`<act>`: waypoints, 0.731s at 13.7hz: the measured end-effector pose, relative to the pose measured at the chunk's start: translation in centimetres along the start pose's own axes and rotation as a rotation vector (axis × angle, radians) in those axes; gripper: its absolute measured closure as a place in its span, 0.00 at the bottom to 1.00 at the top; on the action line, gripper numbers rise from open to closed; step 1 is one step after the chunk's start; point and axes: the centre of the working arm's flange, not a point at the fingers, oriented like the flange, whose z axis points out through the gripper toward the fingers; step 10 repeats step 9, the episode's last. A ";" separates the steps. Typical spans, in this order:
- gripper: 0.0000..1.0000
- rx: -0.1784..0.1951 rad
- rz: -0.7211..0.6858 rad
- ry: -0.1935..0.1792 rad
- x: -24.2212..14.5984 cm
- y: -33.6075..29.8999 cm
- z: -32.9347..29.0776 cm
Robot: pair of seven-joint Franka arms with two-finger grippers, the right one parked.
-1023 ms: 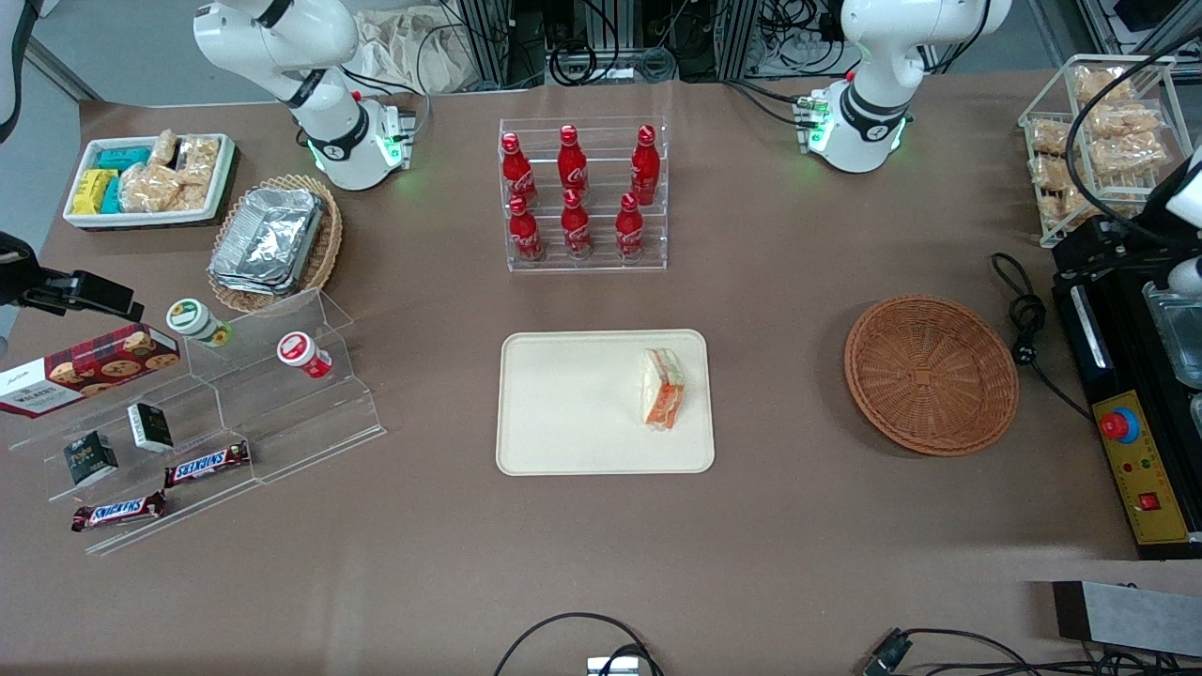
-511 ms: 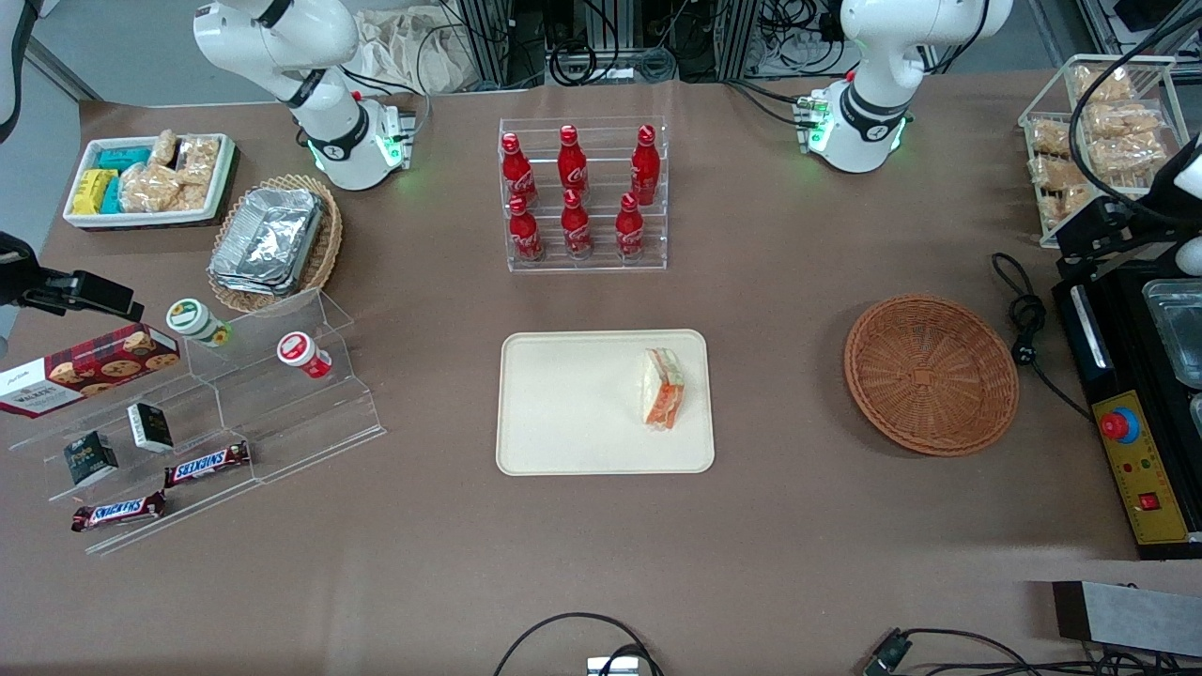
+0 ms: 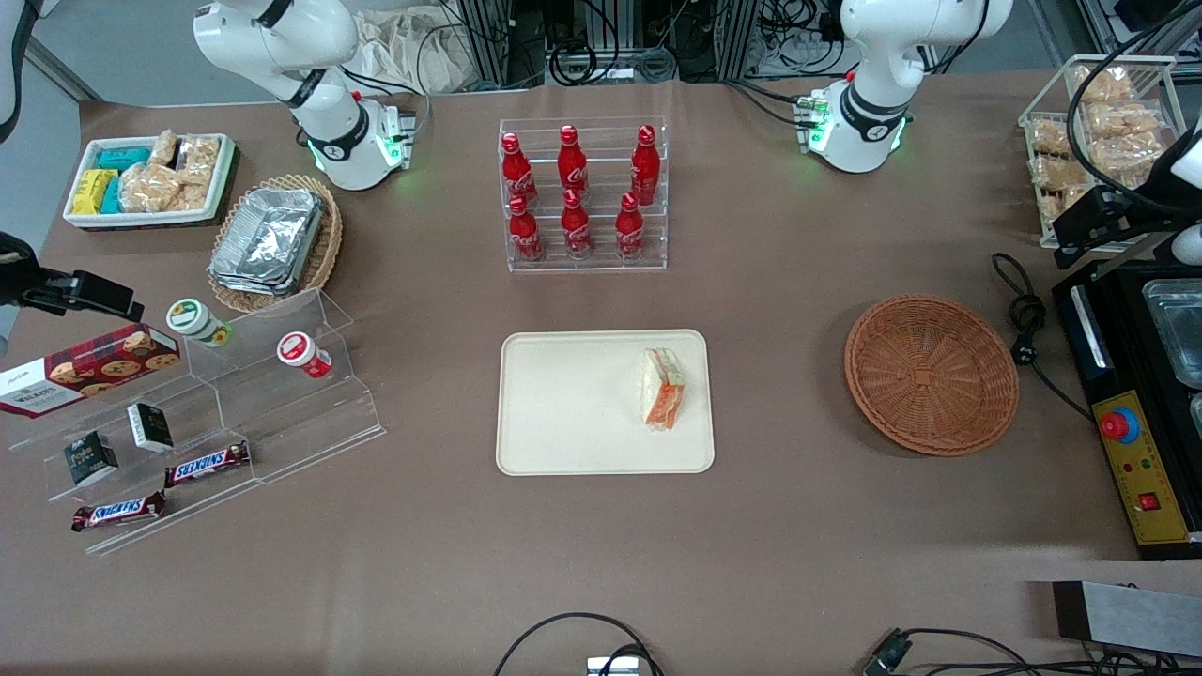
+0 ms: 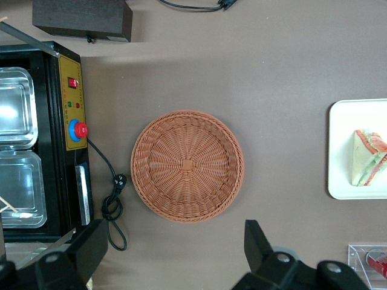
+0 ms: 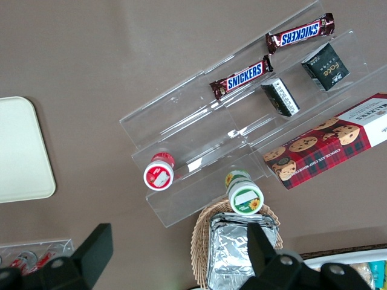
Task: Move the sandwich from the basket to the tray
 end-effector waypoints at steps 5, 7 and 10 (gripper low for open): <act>0.00 -0.034 -0.001 0.000 0.0 0.3 -0.1; 0.00 -0.042 -0.001 -0.001 0.0 0.4 -0.1; 0.00 -0.044 -0.001 -0.002 0.0 0.4 -0.1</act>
